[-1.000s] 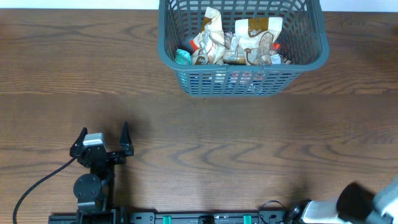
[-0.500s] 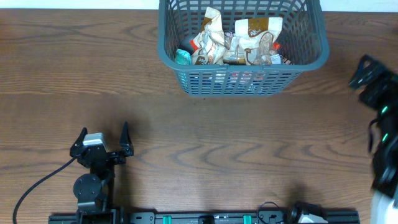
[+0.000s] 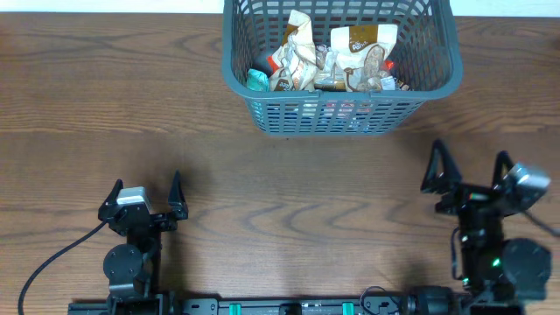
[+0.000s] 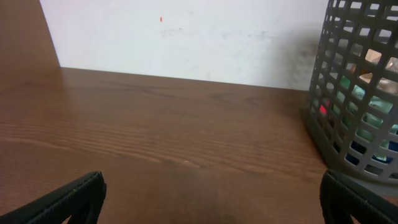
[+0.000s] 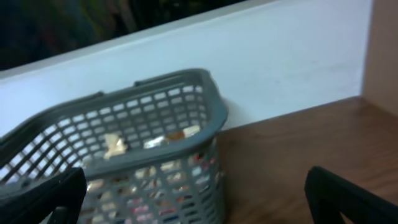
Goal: Pack container
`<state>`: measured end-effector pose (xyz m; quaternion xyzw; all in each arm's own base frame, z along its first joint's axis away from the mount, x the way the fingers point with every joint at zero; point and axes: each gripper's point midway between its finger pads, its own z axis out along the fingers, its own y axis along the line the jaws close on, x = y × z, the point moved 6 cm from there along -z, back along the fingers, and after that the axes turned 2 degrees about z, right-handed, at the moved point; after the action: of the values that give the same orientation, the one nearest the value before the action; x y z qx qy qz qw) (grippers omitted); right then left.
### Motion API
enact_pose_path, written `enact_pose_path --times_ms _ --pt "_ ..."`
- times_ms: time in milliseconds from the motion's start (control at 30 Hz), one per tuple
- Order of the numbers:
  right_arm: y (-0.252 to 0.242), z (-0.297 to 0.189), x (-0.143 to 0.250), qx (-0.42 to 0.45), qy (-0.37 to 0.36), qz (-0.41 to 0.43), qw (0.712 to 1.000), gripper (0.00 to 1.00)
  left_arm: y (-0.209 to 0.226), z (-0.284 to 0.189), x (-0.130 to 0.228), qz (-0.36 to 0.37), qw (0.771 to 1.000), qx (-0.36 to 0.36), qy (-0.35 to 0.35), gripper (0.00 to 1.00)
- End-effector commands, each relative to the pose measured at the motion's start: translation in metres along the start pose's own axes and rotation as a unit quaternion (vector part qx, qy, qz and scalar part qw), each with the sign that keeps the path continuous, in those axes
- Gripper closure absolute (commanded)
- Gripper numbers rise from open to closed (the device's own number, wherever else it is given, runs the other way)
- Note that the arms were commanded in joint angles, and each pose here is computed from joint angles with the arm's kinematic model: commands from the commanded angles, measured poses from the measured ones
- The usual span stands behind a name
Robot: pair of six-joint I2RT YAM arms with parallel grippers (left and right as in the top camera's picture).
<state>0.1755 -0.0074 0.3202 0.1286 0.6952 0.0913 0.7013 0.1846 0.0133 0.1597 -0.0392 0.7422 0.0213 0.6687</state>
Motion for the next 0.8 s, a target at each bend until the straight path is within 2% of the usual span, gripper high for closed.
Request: enact_pose_path --times_ms 0,200,433,767 --pt "0.001 -0.004 0.021 -0.028 -0.015 0.0 1.0 0.01 0.002 0.001 0.014 0.009 1.0 -0.006 0.025 0.01" --pt "0.003 -0.008 0.038 -0.065 -0.07 -0.022 0.995 0.01 0.002 0.001 0.014 0.009 1.0 -0.006 0.025 0.01" --pt "0.001 -0.012 0.035 -0.069 -0.13 -0.025 0.989 0.01 0.002 0.001 0.014 0.009 1.0 -0.006 0.025 0.01" --pt "-0.006 -0.014 0.043 -0.055 -0.14 -0.03 0.988 0.01 0.002 0.001 0.014 0.009 1.0 -0.006 0.025 0.01"
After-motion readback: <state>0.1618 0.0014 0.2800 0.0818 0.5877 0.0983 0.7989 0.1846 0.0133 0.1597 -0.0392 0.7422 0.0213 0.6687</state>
